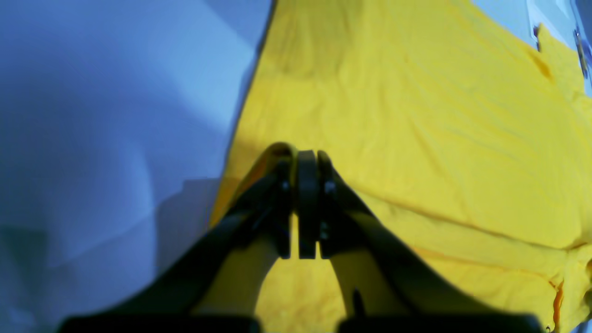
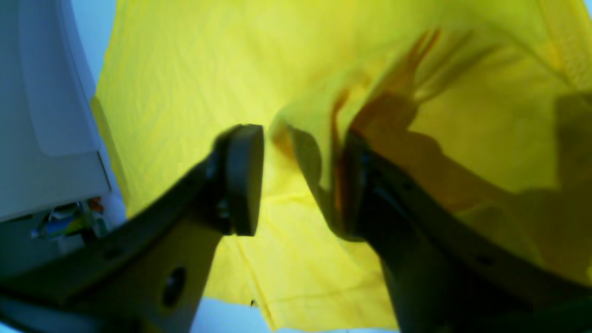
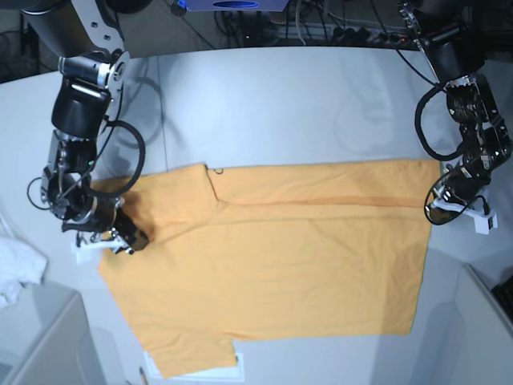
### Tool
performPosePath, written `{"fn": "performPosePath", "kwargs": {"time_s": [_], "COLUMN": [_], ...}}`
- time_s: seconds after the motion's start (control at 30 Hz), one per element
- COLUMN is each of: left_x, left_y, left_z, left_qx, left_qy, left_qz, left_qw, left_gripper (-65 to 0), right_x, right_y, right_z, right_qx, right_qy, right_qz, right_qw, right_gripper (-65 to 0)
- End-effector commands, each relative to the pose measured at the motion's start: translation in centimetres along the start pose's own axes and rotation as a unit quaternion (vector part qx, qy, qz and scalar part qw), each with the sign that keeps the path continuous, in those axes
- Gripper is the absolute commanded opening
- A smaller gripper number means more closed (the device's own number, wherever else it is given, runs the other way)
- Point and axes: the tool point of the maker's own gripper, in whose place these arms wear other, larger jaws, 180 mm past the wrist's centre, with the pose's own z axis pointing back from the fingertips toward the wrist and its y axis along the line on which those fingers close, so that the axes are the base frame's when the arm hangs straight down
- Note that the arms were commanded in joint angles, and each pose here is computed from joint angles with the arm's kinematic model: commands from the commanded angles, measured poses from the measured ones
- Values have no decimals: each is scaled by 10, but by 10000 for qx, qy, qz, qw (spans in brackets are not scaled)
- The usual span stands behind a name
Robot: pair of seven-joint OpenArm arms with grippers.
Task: Fold the T-shirt properly
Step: 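Pull both grippers toward the hem, folding the shoulder strip over, then drag the folded edge back toward the collar with both grippers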
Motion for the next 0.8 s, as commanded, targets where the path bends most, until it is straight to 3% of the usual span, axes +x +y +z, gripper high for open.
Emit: {"fn": "performPosePath", "kwargs": {"time_s": [0.0, 0.1, 0.17, 0.23, 0.33, 0.47, 0.6, 0.77], "left_x": [25, 33, 46, 56, 56, 19, -16, -46], "left_y": [-7, -6, 2, 18, 27, 44, 45, 54], "left_z": [4, 9, 22, 41, 68, 83, 86, 71], "left_qx": [-98, -93, -10, 180, 348, 537, 399, 328], "left_qy": [-344, -471, -744, -999, -1289, -1128, -886, -545], "left_qz": [-75, -76, -23, 67, 69, 215, 138, 379], "left_qw": [9993, 9988, 9972, 9948, 9910, 9919, 9952, 9973], "left_gripper": [-541, -334, -239, -183, -169, -169, -169, -169], "right_x": [35, 41, 40, 42, 45, 19, -10, -46], "right_y": [17, 18, 20, 17, 2, -34, -45, -56], "right_z": [12, 27, 42, 60, 94, 125, 130, 117], "right_qx": [181, 188, 189, 53, -268, -854, -983, -1074], "right_qy": [-500, -862, -1121, -1473, -2197, -2807, -2808, -2521], "right_qz": [165, 382, 566, 570, 388, -420, -539, -922], "right_qw": [9984, 9954, 9919, 9874, 9744, 9551, 9532, 9573], "right_gripper": [-395, -422, -428, -428, -428, -423, -419, -302]}}
